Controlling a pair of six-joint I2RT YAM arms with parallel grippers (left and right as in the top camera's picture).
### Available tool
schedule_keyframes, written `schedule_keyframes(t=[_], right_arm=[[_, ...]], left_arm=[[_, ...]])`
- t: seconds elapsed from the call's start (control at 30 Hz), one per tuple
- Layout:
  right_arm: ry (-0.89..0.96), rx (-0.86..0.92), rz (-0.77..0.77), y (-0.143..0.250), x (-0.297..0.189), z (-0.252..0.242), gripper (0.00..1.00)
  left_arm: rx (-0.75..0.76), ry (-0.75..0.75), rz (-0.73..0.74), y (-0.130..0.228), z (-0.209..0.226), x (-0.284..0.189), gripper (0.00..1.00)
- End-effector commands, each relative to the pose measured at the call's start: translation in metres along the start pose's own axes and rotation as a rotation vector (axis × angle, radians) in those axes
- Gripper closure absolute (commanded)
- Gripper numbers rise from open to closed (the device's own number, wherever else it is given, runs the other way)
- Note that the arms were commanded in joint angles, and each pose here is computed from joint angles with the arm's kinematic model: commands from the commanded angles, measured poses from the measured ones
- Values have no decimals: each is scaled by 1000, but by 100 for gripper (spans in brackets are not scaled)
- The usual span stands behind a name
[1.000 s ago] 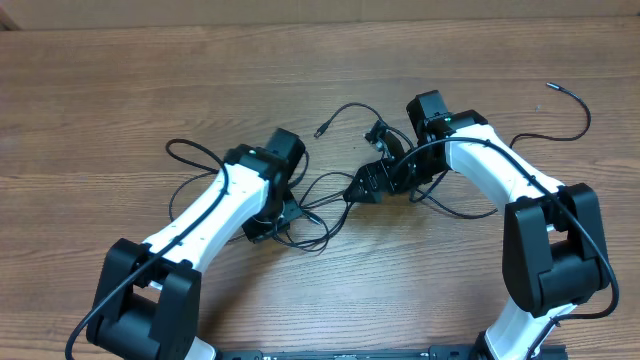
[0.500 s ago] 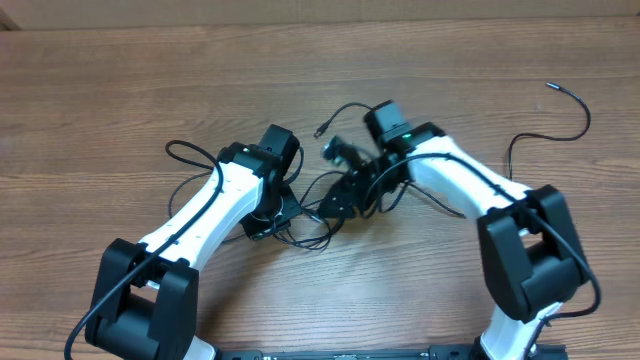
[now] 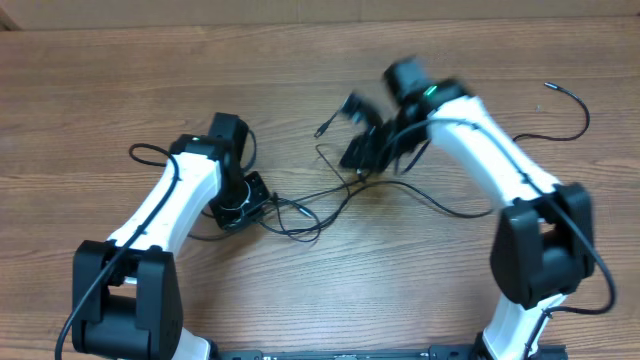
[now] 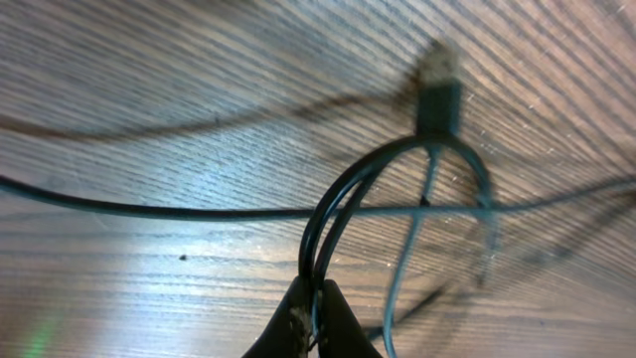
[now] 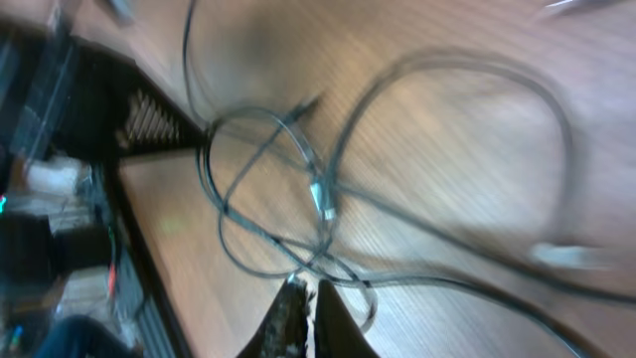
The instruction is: Untangle cables
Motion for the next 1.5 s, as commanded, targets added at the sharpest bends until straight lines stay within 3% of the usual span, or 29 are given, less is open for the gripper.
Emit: schedule_keyframes(t=[0.0,0.17,0.3,0.4,0.47,0.5,0.57,0.6,0.63,0.83,0.9,1.03,1.13,1.27,1.47], right_arm=[[124,-6,-142,-25,-71,-9,96],[352,246,-245,-18,-138,-53,96],[284,366,-263,1,-151,-66,94],[213,350,-222,10,-139,-63,61],[193,340,-185,14,-126,-61,44],[179,341,-164,15,-116,-59,35],[146,336,-130,17,-98,-55,7],[133,331,-119,18,-91,-53,0],[111,322,-104,18,-80,-50,0],[18,245,-76,13,-40,-31,0],[12,215,-78,8,-34,-25,0],[6,151,-84,-1,-23,-14,0],[-1,127,-77,-4,-16,-7,0],[-4,118,-68,-5,-13,-3,0],[1,118,-66,-4,-13,-3,0]], left_arm=[[86,81,-31,-7,3,-20,95],[129,166,-133,-18,11,-54,96],[208,271,-218,-16,5,-81,96],[297,384,-256,-11,-7,-96,96],[316,423,-266,-10,-12,-101,92],[306,427,-268,-11,-13,-101,78],[263,429,-260,-11,-13,-101,21],[247,431,-256,-11,-13,-101,5],[229,435,-251,-11,-13,-101,0],[183,440,-192,-4,-11,-98,0],[157,414,-164,0,-6,-95,5],[-185,192,-95,13,22,-82,21],[-293,10,-105,25,39,-78,40],[-468,-203,-143,42,58,-77,43],[-504,-245,-197,49,51,-60,47]])
Point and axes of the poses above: each gripper's point midway between its finger pads, its own x axis out along the fingers, its own z axis along the line the jaws close on, y = z × x, the point moved 7 cm from there along -x, back along the fingers, and after that the axes turned 3 degrees about -x, right-handed, at the moved point
